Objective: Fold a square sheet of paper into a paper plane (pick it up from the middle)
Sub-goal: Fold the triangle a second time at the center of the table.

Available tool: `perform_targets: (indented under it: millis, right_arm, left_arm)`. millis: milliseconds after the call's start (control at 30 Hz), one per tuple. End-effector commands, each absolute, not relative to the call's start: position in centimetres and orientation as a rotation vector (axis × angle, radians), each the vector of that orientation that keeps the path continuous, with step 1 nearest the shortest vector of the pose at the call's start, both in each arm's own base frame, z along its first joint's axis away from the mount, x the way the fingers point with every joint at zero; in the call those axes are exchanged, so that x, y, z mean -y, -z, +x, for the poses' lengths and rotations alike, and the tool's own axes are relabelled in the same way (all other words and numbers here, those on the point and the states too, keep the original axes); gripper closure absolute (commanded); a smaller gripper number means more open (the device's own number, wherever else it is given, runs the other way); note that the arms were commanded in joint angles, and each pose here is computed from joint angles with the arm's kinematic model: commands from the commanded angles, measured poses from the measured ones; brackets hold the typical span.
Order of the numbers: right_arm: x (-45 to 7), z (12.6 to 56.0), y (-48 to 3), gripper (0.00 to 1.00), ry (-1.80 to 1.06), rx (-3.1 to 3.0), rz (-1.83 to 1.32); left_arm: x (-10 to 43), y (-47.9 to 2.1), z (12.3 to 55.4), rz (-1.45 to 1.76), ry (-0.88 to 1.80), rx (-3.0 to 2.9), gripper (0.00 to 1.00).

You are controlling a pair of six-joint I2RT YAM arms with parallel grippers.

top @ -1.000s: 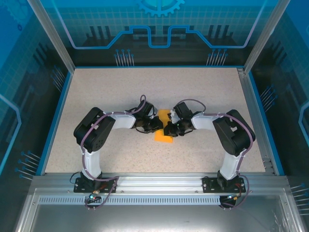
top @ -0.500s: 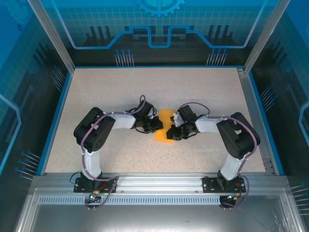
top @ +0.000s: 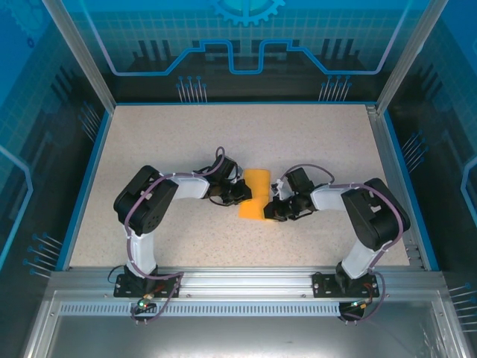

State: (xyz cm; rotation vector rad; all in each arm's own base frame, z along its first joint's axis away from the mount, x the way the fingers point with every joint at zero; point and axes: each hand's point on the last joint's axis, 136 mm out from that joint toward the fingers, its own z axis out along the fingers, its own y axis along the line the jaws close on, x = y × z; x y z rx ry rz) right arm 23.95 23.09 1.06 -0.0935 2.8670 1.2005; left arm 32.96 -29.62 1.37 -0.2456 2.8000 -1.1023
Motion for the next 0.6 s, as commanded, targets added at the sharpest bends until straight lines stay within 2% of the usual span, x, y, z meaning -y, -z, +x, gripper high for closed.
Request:
perform_targets:
  millis: [0, 300, 567]
  right_arm:
    - [-21.1, 21.7, 0.5, 0.89, -1.134, -2.978, 0.0]
    - [-21.8, 23.9, -3.7, 0.89, -1.106, -2.863, -0.056]
    - [-25.0, 25.7, -3.4, 0.89, -1.126, -2.861, -0.112]
  left_arm:
    - [27.6, 1.8, 31.9, -0.334, 0.983, -2.886, 0.88]
    - [27.9, 1.3, 32.1, -0.321, 1.004, -2.871, 0.87]
    - [28.2, 1.1, 32.1, -0.313, 1.02, -2.869, 0.86]
